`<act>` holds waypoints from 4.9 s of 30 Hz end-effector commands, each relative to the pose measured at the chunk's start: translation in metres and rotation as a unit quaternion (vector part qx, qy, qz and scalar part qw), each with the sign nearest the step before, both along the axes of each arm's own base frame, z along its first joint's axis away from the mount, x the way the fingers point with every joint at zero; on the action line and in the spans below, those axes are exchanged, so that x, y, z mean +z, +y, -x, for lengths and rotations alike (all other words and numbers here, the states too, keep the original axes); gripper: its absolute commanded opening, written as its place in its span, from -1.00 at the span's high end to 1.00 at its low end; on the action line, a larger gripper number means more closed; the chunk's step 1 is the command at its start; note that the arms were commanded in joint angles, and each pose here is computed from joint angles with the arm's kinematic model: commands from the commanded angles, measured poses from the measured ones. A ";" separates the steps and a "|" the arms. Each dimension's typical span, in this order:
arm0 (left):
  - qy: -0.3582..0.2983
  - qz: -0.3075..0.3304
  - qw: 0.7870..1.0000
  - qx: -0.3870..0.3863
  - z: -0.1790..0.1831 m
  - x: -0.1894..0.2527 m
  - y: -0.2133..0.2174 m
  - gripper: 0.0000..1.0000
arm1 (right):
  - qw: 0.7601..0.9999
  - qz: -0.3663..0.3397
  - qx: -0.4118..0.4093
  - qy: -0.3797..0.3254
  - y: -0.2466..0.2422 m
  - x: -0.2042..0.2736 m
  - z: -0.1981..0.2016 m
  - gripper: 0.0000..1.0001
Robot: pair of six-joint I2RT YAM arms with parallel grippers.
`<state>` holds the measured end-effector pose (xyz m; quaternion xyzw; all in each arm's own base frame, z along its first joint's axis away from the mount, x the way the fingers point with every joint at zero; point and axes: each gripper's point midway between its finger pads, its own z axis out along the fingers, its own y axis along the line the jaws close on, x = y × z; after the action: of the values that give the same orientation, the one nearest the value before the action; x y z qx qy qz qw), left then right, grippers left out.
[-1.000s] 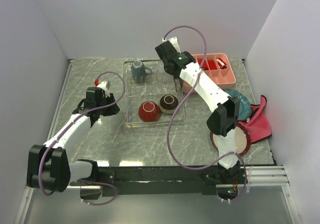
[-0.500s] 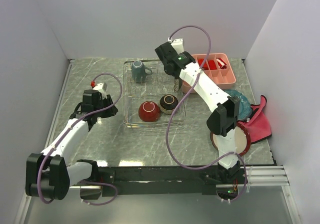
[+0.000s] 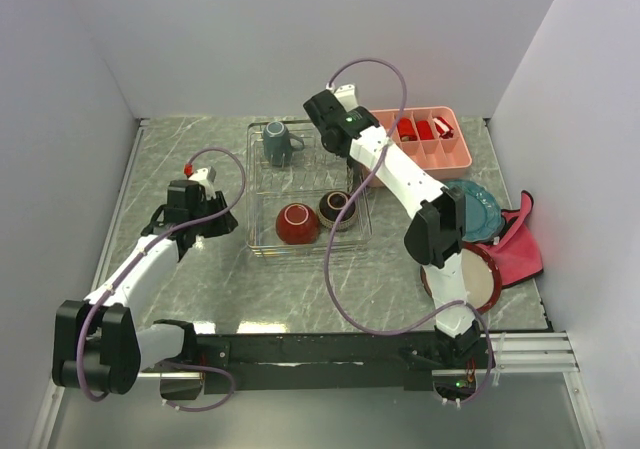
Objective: Load the mixed dishes into the dish rack
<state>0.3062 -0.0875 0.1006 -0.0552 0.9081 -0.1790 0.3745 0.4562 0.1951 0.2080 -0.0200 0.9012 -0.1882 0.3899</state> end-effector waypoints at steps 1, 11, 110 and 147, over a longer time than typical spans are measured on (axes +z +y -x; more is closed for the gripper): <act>-0.025 0.018 1.000 -0.004 -0.011 0.015 -0.005 0.26 | 0.998 0.001 0.006 -0.065 0.002 0.043 -0.015 0.06; -0.037 0.026 0.999 -0.008 -0.018 0.019 -0.008 0.17 | 0.991 -0.035 0.054 -0.114 0.019 0.101 0.010 -0.85; -0.040 0.169 0.816 -0.551 0.035 0.022 -0.468 0.98 | 0.964 -0.182 -0.012 -0.195 -0.241 0.121 0.246 -0.99; -0.202 0.062 0.740 -0.639 0.036 0.110 -0.418 0.98 | 0.816 -0.323 0.456 0.148 -0.178 -0.073 0.193 -0.86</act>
<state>0.2727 -0.4942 0.1653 0.5407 0.6703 -0.4090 0.3018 0.2665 -0.0022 0.1235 -0.2970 0.8803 0.2602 0.2628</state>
